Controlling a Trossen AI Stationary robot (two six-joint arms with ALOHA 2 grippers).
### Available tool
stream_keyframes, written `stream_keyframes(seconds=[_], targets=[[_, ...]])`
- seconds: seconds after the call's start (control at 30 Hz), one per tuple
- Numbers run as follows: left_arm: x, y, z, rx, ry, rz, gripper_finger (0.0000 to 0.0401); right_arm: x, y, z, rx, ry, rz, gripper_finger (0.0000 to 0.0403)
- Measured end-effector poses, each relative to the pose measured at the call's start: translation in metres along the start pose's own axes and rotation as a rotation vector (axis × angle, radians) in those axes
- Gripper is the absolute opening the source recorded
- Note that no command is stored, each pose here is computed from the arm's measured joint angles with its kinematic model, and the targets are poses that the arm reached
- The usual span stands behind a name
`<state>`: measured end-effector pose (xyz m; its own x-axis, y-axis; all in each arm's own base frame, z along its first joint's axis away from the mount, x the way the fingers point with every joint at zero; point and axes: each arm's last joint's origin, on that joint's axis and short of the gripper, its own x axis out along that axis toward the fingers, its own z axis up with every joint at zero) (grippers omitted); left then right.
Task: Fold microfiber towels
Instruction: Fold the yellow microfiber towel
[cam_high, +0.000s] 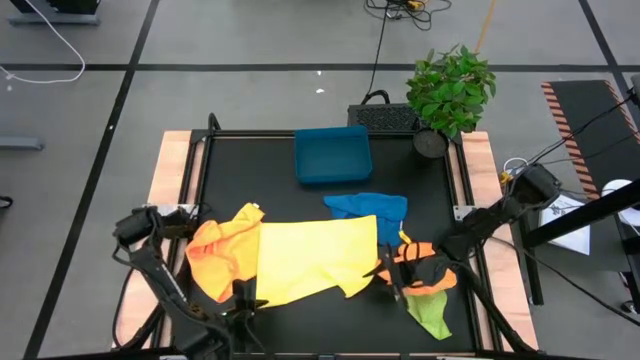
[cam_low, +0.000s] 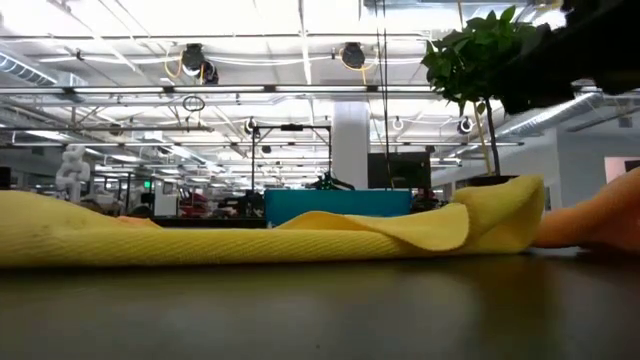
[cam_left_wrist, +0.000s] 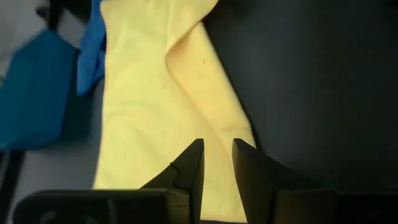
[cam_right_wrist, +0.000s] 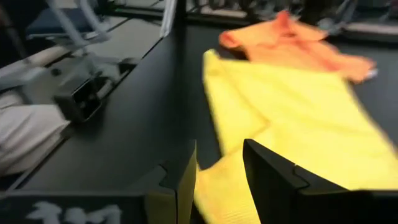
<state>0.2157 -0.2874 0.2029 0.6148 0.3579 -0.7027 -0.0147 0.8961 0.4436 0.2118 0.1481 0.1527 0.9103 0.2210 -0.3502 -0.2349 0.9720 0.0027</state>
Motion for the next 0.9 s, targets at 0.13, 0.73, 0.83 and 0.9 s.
stream_keyframes(seconds=[0.13,0.73,0.83,0.9], targets=[[0.021,0.0,-0.006,-0.049,0.086,-0.066,0.0088,0.007,0.003,-0.009,0.001,0.026,0.048,0.0123],[-0.005,0.001,-0.076,-0.4,-0.082,-0.279,0.0088,0.044,0.023,0.012,-0.106,0.128,0.037,0.0151],[0.004,0.001,-0.094,-0.509,-0.119,-0.367,0.0088,0.044,0.026,0.012,-0.094,0.124,0.071,0.0151],[0.013,0.001,-0.105,-0.535,-0.111,-0.394,0.0088,0.042,0.03,0.012,-0.101,0.128,0.082,0.0151]])
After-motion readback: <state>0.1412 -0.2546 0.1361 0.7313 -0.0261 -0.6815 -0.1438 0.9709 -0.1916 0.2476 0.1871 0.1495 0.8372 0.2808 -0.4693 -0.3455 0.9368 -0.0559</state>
